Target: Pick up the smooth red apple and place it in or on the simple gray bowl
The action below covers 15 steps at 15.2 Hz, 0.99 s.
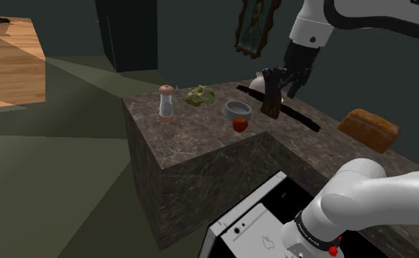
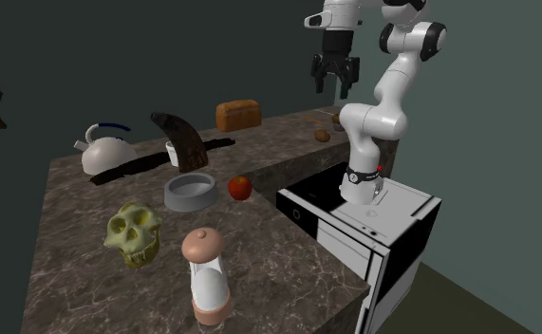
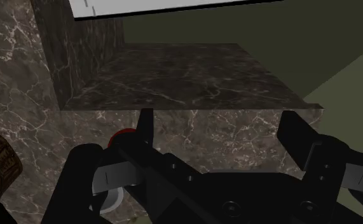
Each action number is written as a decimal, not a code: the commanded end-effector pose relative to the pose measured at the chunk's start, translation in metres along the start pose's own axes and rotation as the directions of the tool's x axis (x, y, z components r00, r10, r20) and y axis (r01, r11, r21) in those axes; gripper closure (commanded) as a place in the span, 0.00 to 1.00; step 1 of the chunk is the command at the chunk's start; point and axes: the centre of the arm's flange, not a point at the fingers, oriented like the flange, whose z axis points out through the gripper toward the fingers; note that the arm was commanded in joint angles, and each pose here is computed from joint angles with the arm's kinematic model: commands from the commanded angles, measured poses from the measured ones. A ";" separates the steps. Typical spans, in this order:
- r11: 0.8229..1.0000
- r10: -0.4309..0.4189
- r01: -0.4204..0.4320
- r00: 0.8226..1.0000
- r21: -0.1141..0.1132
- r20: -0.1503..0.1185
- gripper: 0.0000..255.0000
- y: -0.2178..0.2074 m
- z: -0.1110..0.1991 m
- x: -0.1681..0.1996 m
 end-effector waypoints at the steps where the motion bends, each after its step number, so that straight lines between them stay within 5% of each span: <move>1: 1.000 0.000 0.000 1.000 0.000 0.000 0.00 0.000 0.000 0.000; 15: 0.999 0.022 -0.022 1.000 -0.048 0.010 0.00 0.055 0.133 0.114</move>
